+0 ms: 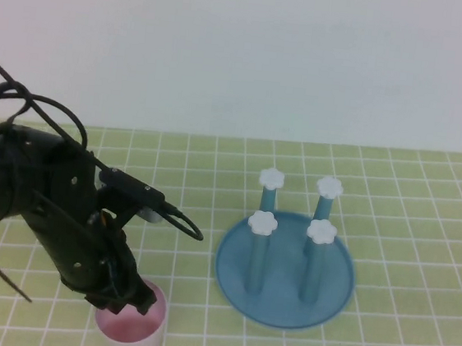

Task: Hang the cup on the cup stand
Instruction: Pick up the cup from the table, then adjust the cup with two arms

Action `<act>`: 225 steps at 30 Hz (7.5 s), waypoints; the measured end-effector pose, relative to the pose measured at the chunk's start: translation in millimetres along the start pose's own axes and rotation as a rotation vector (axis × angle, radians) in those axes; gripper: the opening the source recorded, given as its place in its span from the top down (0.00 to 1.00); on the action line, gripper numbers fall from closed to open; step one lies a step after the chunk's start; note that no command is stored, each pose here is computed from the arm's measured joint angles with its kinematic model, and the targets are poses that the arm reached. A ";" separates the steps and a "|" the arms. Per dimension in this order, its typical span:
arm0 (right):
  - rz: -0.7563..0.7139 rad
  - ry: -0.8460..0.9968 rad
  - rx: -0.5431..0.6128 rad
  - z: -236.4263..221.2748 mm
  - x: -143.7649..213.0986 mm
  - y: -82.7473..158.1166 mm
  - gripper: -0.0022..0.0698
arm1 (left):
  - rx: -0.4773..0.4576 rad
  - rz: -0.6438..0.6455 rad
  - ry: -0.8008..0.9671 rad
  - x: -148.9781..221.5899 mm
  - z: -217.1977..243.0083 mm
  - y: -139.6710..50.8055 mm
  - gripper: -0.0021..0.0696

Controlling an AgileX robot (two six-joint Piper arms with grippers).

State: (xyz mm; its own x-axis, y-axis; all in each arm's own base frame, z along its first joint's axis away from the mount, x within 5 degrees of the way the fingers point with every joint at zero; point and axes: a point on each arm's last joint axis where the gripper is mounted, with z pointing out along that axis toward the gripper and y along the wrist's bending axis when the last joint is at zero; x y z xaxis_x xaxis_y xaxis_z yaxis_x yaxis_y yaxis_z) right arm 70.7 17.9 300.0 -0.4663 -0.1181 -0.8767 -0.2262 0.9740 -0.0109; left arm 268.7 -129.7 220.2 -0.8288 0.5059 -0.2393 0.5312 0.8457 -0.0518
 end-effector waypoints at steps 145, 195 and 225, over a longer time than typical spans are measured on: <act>-0.502 -0.215 -0.363 24.2 -25.1 26.2 0.05 | 0.740 0.607 -0.587 -51.0 -164.9 -224.6 0.96; 0.058 -0.066 -0.188 44.2 1.2 7.5 0.22 | 1.163 0.063 -0.911 -101.2 -206.0 -160.0 0.96; 0.136 -0.520 0.234 54.0 -62.8 -41.3 0.35 | 1.124 0.190 -0.979 -99.2 -206.9 -161.5 0.96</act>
State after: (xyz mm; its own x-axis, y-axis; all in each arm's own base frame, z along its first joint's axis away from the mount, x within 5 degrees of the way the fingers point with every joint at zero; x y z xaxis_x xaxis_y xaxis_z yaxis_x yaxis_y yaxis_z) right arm 155.5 -4.4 329.5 0.0162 0.0637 -0.9978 0.0283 0.9975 0.0642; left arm 228.7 -281.2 453.0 -0.5329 -0.1045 -0.8397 0.8451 -0.0154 -0.5344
